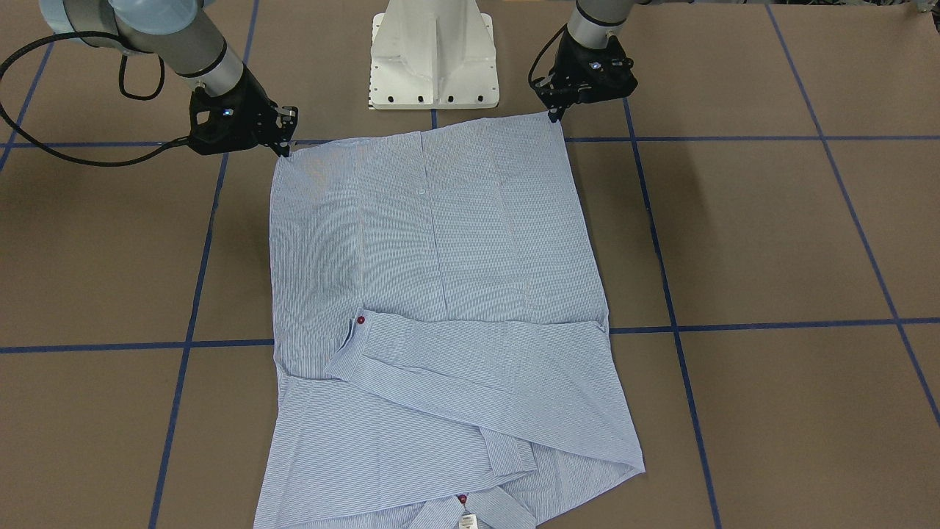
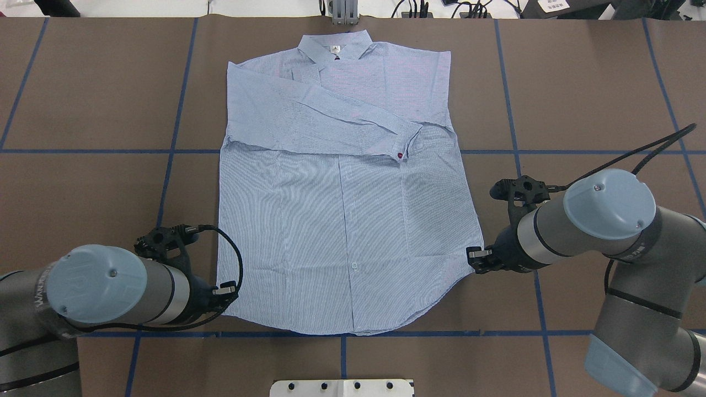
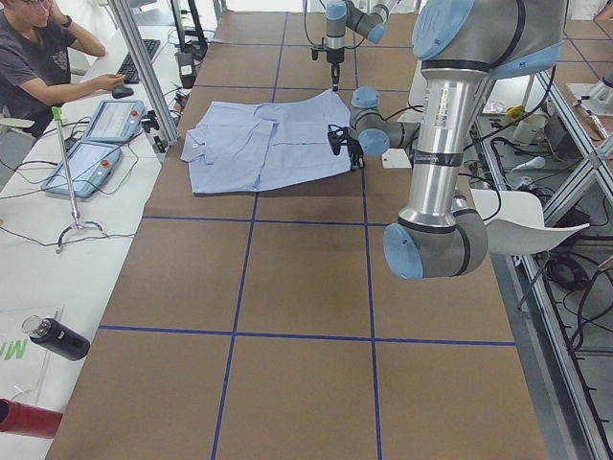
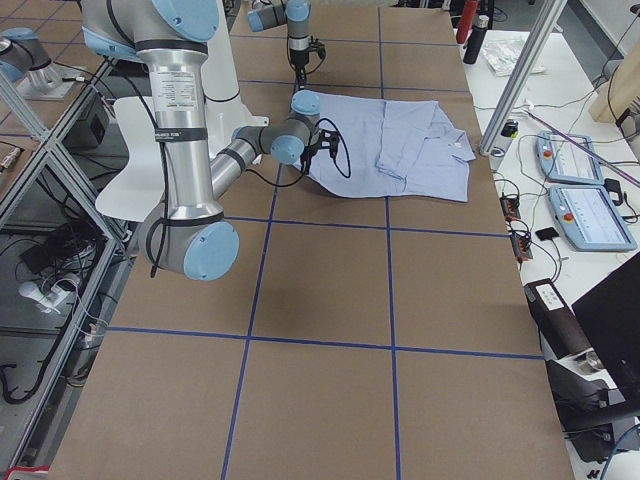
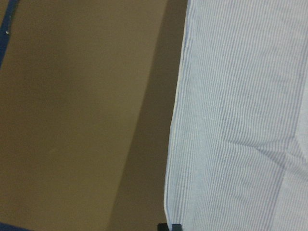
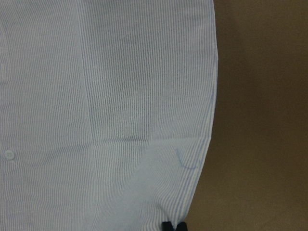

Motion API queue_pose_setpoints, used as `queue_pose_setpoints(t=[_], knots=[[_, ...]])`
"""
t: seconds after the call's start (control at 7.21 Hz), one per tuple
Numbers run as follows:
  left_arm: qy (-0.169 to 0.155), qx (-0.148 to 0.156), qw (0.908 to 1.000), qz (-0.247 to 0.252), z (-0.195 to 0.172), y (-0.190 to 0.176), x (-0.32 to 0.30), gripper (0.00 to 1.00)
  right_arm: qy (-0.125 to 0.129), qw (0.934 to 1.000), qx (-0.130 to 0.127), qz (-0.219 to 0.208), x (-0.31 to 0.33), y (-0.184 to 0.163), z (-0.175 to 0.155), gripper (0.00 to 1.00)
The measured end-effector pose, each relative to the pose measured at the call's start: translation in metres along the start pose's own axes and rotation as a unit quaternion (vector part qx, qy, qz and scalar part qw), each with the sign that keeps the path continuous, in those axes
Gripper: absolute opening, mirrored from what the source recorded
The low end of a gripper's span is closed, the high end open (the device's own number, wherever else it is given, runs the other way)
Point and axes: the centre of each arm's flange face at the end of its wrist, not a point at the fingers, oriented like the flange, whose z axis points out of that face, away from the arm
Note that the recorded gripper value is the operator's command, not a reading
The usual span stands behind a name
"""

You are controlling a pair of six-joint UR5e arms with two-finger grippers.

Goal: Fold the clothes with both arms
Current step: 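Grasp the hem corners with both grippers and lift them, then carry the hem with both grippers up over the shirt toward the collar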

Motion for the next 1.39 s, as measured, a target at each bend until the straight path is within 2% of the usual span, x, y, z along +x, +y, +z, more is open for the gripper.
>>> queue_pose_setpoints(t=[0.28, 0.55, 0.83, 0.97, 1.11, 1.25, 1.39], knots=[[-0.007, -0.028, 0.9996, 0.005, -0.012, 0.015, -0.001, 0.0, -0.007, 0.9995, -0.031, 0.005, 0.023, 0.027, -0.025, 0.0], [-0.019, -0.073, 0.9968, 0.027, -0.03, 0.056, -0.002, 0.0, -0.02, 0.9957, -0.09, 0.008, 0.032, 0.049, -0.035, 0.0], [-0.025, -0.113, 0.9916, 0.057, -0.039, 0.101, -0.004, 0.0, -0.026, 0.9886, -0.148, 0.009, 0.039, 0.071, -0.036, 0.0], [-0.028, -0.126, 0.9895, 0.065, -0.038, 0.115, -0.005, 0.0, -0.027, 0.9859, -0.165, 0.009, 0.042, 0.079, -0.037, 0.0], [-0.034, -0.133, 0.9885, 0.065, -0.035, 0.122, -0.007, 0.0, -0.028, 0.9848, -0.171, 0.007, 0.042, 0.083, -0.038, 0.0], [-0.041, -0.132, 0.9886, 0.061, -0.029, 0.121, -0.008, 0.0, -0.031, 0.9853, -0.168, 0.007, 0.039, 0.08, -0.038, 0.0], [-0.048, -0.122, 0.99, 0.053, -0.022, 0.111, -0.008, 0.0, -0.037, 0.9875, -0.153, 0.01, 0.034, 0.064, -0.037, 0.0]])
